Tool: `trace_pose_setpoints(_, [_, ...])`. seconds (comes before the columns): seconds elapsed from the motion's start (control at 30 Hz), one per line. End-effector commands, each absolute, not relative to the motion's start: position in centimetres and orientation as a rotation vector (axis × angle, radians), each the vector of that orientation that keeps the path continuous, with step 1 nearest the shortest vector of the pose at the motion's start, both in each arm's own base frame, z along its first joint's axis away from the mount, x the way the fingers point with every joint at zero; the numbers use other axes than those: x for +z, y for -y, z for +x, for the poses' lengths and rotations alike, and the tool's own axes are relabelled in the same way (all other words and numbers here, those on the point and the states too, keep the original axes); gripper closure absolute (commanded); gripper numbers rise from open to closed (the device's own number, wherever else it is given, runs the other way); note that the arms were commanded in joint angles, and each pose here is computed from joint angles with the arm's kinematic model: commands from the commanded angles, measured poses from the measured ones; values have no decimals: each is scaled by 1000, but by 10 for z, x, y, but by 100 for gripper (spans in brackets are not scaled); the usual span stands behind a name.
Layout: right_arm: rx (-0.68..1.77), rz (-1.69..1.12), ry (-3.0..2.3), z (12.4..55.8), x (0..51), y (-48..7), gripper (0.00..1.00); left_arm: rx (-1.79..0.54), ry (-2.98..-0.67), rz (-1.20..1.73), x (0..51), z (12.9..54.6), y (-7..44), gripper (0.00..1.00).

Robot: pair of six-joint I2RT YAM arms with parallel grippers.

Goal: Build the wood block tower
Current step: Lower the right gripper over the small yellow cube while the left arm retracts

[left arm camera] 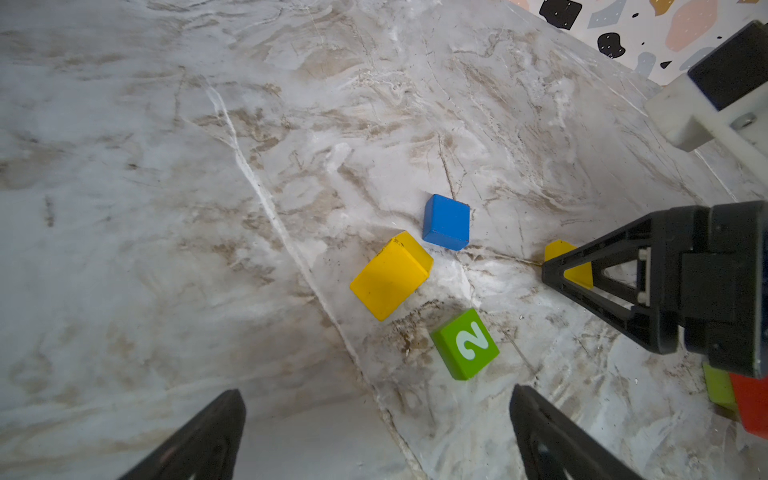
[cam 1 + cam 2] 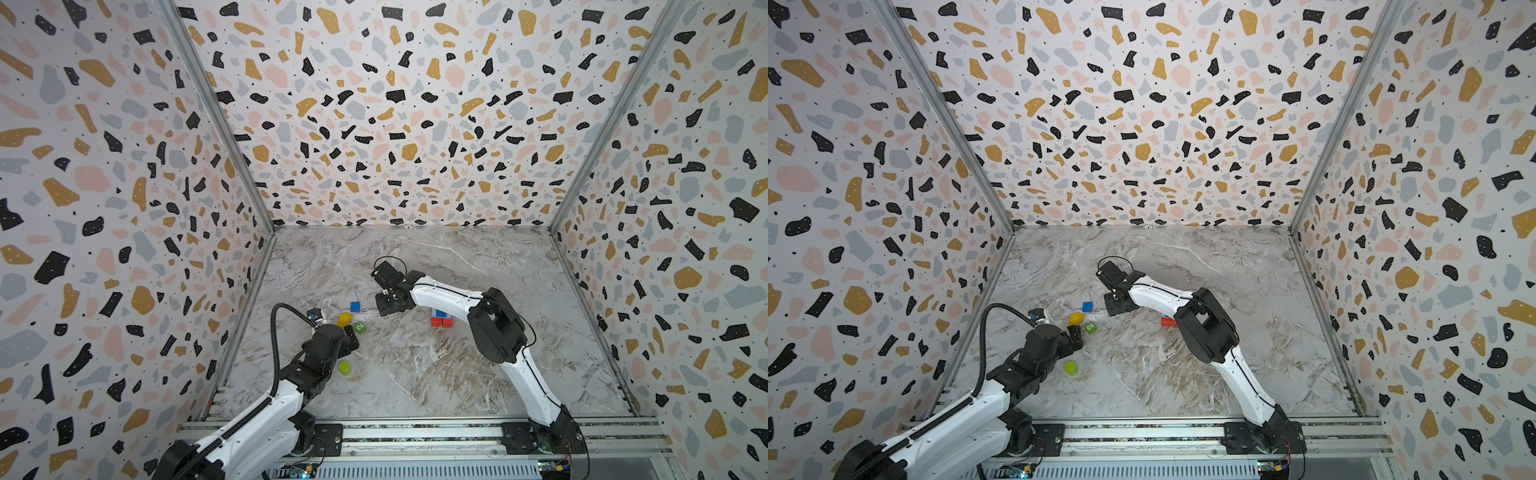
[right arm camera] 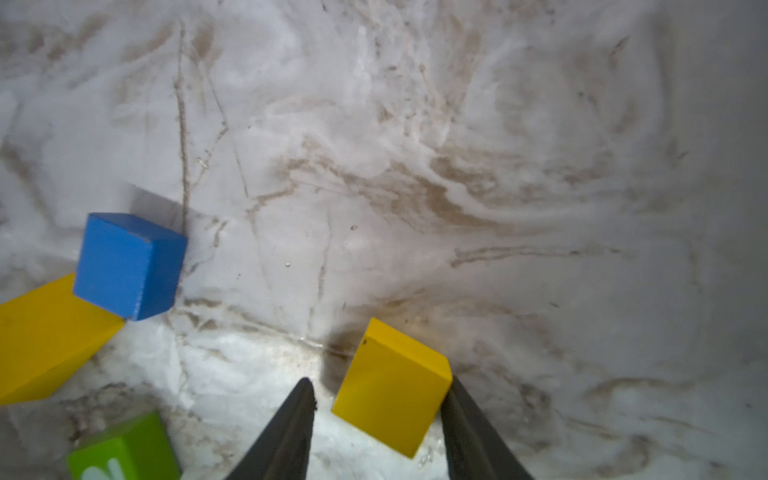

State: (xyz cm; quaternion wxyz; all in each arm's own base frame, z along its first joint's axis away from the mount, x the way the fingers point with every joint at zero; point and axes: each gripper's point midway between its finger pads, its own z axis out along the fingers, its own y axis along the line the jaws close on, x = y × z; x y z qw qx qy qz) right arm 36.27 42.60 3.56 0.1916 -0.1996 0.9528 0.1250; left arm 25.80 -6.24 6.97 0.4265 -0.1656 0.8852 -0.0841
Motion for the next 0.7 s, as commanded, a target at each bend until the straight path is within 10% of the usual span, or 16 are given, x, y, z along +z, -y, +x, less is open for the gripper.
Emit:
trace_pose_setpoints(0.0, [344,-557,-2674,364,44,-426,51,-226,-2195,-427,71,259,62,0])
trace_pose_setpoints(0.67, [335,-562,-2669,373,43,-435,47,-223,-2198,-429,70,260,62,0])
